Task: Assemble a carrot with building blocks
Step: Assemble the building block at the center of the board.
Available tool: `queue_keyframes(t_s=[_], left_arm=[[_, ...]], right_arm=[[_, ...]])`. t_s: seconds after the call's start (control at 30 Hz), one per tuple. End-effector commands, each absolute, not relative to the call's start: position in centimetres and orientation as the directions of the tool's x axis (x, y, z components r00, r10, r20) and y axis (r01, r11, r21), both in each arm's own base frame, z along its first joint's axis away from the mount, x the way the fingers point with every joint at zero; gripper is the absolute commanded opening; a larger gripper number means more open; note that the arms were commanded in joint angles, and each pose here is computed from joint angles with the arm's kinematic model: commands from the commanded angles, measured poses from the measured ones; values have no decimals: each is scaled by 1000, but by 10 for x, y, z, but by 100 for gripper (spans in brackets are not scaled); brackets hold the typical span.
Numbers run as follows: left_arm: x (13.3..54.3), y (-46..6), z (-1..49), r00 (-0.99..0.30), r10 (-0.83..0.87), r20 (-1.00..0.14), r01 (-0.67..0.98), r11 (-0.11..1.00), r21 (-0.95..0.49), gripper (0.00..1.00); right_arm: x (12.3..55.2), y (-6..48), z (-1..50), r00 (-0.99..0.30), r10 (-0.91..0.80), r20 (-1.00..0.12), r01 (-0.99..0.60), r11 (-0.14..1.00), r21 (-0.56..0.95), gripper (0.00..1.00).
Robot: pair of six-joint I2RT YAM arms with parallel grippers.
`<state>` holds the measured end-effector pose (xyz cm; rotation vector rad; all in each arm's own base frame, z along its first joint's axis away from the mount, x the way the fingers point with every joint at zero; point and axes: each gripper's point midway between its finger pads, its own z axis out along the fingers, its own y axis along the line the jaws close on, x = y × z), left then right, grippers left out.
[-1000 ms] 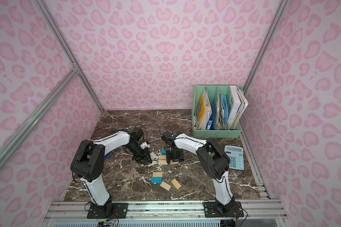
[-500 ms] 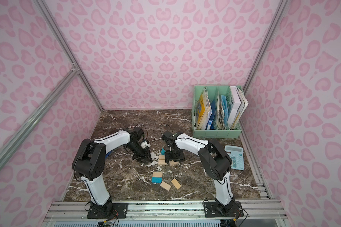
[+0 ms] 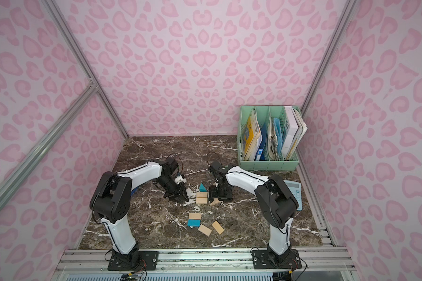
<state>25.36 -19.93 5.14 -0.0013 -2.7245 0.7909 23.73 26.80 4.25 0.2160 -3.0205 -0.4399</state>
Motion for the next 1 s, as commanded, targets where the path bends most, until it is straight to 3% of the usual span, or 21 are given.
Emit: queue_keyframes(t_s=[0.0, 0.4, 0.97], left_arm=[[251, -199, 52, -950, 97, 295, -77, 847, -527, 38], [250, -198, 52, -951, 98, 294, -74, 849, -523, 38], [250, -197, 54, -953, 94, 289, -74, 851, -520, 37]], right_arm=[[239, 282, 48, -990, -127, 56, -94, 911, 401, 71], [235, 301, 51, -992, -78, 97, -7, 815, 579, 65], [231, 308, 47, -988, -83, 132, 16, 785, 619, 65]])
